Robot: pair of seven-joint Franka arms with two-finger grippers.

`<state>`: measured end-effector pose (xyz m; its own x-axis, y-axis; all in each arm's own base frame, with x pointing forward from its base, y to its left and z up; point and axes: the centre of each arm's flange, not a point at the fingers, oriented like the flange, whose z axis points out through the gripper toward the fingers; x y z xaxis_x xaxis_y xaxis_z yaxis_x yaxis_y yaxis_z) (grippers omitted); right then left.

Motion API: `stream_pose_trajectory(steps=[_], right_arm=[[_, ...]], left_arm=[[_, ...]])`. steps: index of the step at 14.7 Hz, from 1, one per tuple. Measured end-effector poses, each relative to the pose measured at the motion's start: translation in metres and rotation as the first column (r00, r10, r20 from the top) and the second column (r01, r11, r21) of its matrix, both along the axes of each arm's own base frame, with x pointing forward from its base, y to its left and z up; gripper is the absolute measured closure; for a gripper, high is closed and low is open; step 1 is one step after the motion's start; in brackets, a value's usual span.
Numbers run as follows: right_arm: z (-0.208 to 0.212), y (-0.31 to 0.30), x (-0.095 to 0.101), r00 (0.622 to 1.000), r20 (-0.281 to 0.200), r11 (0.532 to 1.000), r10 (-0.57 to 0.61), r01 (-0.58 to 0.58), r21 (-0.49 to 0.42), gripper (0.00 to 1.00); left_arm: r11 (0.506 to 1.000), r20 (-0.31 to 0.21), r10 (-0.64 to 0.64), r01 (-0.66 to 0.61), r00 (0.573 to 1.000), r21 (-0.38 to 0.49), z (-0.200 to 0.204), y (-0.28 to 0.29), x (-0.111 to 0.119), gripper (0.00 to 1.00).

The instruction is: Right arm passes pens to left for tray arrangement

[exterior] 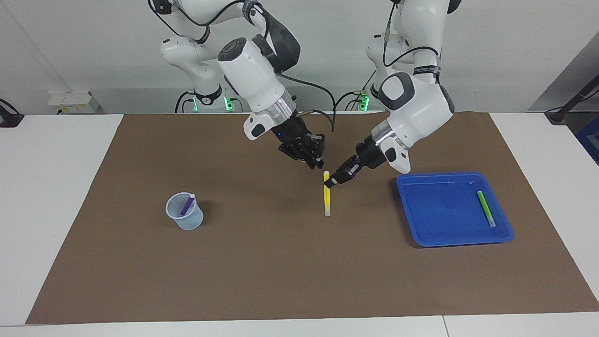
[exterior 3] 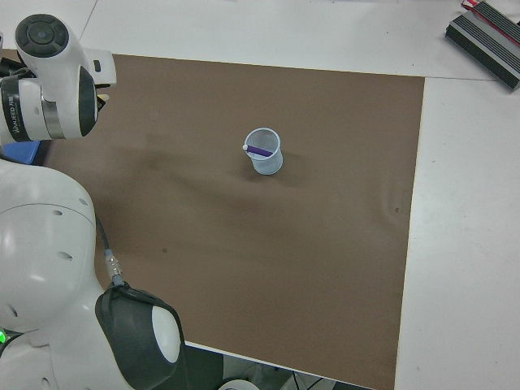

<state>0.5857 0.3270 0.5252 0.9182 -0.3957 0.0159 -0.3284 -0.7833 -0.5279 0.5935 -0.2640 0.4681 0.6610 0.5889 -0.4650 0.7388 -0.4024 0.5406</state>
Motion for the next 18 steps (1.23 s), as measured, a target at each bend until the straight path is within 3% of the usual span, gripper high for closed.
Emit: stream_pose_trajectory(steps=[2, 5, 9, 11, 13, 18], right_arm=[[0.008, -0.023, 0.006, 1.000, -0.006, 0.999, 0.026, -0.026, -0.026, 0.43], [0.024, -0.077, 0.014, 0.996, -0.006, 0.994, 0.085, -0.085, -0.074, 0.41], [0.025, -0.152, 0.026, 0.977, 0.008, 0.966, 0.212, -0.208, -0.151, 0.41], [0.014, -0.183, 0.031, 0.957, 0.017, 0.934, 0.288, -0.277, -0.226, 0.41], [-0.001, -0.211, 0.033, 0.927, 0.010, 0.885, 0.376, -0.356, -0.300, 0.42], [-0.059, -0.244, 0.029, 0.830, -0.041, 0.712, 0.557, -0.502, -0.491, 0.42]], left_arm=[[1.000, 0.021, -0.009, 0.009, 1.000, 0.006, 0.000, 0.007, 0.003, 0.83], [0.996, 0.090, -0.080, 0.076, 0.993, 0.045, -0.003, 0.033, 0.012, 0.83], [0.955, 0.182, -0.261, 0.227, 0.948, 0.191, -0.011, 0.097, 0.025, 0.83], [0.907, 0.229, -0.378, 0.308, 0.897, 0.288, -0.014, 0.127, 0.030, 0.83], [0.828, 0.258, -0.509, 0.384, 0.821, 0.409, -0.017, 0.156, 0.034, 0.83], [0.667, 0.260, -0.696, 0.470, 0.669, 0.579, -0.037, 0.224, 0.033, 0.83]])
